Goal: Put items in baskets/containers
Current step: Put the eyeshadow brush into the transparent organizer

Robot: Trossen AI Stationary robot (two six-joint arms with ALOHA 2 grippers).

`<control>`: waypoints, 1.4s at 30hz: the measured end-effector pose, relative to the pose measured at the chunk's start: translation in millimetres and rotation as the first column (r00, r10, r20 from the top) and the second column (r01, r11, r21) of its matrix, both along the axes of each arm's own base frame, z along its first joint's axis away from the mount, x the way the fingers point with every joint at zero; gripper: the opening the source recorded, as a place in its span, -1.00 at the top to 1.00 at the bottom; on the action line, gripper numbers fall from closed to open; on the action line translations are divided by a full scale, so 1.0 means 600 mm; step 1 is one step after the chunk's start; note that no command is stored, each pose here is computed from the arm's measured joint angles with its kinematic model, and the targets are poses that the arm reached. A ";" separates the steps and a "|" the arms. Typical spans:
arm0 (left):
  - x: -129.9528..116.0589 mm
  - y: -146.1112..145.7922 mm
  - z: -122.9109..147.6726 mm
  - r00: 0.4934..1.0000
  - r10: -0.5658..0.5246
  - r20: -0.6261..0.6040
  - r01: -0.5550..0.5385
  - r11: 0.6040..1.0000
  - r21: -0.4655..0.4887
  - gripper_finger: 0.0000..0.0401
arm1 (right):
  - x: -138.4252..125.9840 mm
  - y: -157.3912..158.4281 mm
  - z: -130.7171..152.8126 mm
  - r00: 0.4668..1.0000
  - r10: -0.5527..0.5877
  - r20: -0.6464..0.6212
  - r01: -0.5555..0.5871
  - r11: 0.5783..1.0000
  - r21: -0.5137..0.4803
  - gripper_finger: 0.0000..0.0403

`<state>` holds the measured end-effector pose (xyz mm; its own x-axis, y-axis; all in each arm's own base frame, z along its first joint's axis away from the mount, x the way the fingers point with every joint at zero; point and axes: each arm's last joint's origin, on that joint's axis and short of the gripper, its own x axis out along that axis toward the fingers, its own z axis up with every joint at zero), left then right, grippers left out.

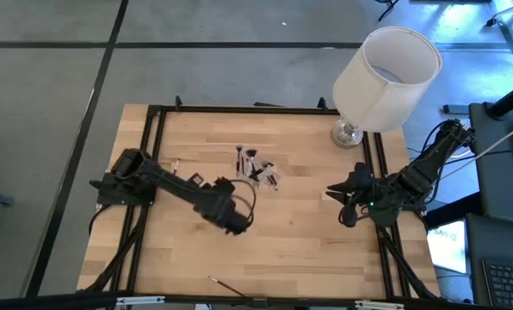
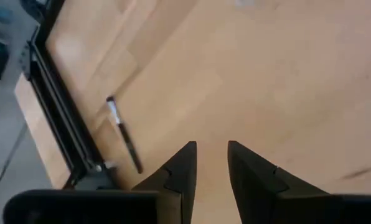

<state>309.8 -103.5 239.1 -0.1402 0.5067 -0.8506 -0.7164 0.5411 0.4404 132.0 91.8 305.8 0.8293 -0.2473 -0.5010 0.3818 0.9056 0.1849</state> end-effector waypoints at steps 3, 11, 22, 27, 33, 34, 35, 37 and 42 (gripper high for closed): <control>-0.017 -0.014 -0.011 1.000 0.009 -0.002 -0.009 1.000 -0.010 0.61 | 0.003 0.003 0.003 1.000 0.002 0.022 -0.002 1.000 0.017 0.61; -0.051 0.046 -0.067 0.973 0.142 -0.181 -0.140 0.990 0.019 0.66 | 0.011 0.010 0.010 0.997 0.036 0.062 -0.036 0.999 0.006 0.61; -0.150 0.216 -0.120 0.907 0.355 -0.226 -0.378 0.923 -0.068 0.66 | 0.011 0.011 0.007 0.997 0.073 0.030 -0.072 0.997 -0.017 0.61; -0.208 0.275 -0.124 0.865 0.468 -0.181 -0.490 0.866 -0.099 0.66 | 0.009 0.010 0.004 0.997 0.074 0.007 -0.074 0.997 -0.033 0.61; -0.235 0.308 -0.157 0.895 0.425 -0.132 -0.444 0.875 -0.194 0.66 | 0.009 0.009 0.003 0.997 0.071 0.005 -0.071 0.997 -0.032 0.61; -0.239 0.313 -0.161 0.892 0.431 -0.134 -0.450 0.870 -0.200 0.66 | 0.009 0.009 0.003 0.998 0.070 0.006 -0.070 0.997 -0.032 0.61; -0.244 0.318 -0.164 0.887 0.440 -0.143 -0.461 0.864 -0.203 0.66 | 0.009 0.009 0.003 0.998 0.070 0.006 -0.069 0.997 -0.031 0.61; -0.256 0.327 -0.168 0.874 0.454 -0.170 -0.483 0.850 -0.209 0.66 | 0.009 0.009 0.003 0.998 0.068 0.007 -0.068 0.997 -0.031 0.61; -0.273 0.341 -0.173 0.850 0.489 -0.196 -0.524 0.824 -0.218 0.63 | 0.008 0.007 0.003 0.999 0.045 0.013 -0.044 0.997 -0.066 0.61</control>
